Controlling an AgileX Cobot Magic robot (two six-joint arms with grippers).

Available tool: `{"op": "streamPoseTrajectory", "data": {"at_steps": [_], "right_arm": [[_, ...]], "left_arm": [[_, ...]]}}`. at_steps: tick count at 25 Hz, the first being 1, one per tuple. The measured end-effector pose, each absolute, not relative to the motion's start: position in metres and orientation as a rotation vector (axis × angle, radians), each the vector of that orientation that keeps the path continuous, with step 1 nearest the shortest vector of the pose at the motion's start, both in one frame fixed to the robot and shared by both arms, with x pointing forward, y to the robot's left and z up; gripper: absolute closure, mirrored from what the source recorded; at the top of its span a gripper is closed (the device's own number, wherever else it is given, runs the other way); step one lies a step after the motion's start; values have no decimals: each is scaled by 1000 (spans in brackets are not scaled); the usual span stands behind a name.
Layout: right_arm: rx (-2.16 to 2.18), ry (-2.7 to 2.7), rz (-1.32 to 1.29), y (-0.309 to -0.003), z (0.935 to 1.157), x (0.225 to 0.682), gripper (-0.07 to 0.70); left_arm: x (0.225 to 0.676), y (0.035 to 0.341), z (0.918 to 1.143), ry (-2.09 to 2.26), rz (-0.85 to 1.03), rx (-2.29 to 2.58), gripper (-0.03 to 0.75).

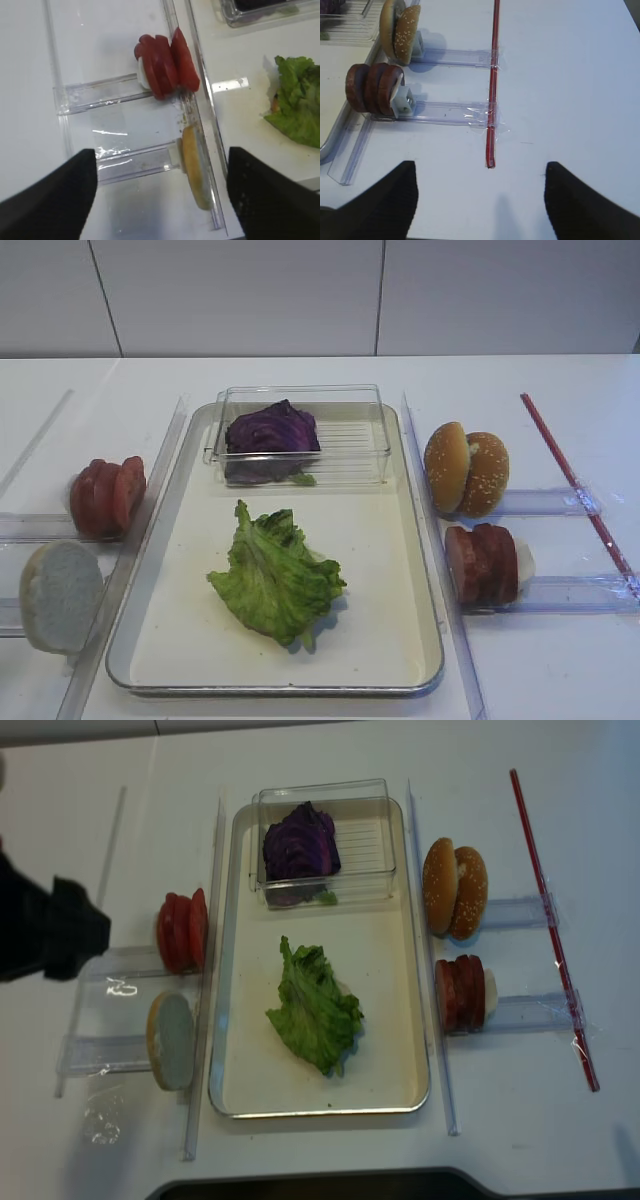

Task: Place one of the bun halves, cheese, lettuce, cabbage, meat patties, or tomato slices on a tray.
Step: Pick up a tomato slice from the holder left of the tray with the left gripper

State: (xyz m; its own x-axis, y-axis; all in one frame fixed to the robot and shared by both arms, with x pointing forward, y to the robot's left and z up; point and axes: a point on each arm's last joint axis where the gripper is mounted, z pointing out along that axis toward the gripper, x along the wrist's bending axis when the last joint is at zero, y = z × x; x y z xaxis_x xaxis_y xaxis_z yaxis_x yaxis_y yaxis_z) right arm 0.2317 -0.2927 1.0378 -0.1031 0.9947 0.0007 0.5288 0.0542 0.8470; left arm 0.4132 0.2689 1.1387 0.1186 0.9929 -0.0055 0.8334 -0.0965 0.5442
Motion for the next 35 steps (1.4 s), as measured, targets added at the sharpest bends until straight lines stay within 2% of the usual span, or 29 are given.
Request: {"op": "streamPoseTrajectory", "data": {"at_steps": [1,6,15,17,27,35], "right_arm": [[1538,1705,943,-293,1038,232,69],[1538,1705,943,-293,1038,232,69],[1538,1705,943,-293,1038,232,69],[1540,1703,945,-293,1038,232,69],[1540,1703,945,-293,1038,232,69],[1540,1702,941,-293,1038,232,69]], "left_arm": [[432,264,1138,1794,479,2012,180],[464,255,1134,1828,404,2041,180],[516,238,1098,1911,200,2095,180],[523,234,1096,1912,168,2088,180],[554,199,1089,1878,160,2135,181],[570,193,1063,1964,117,2142,181]]}}
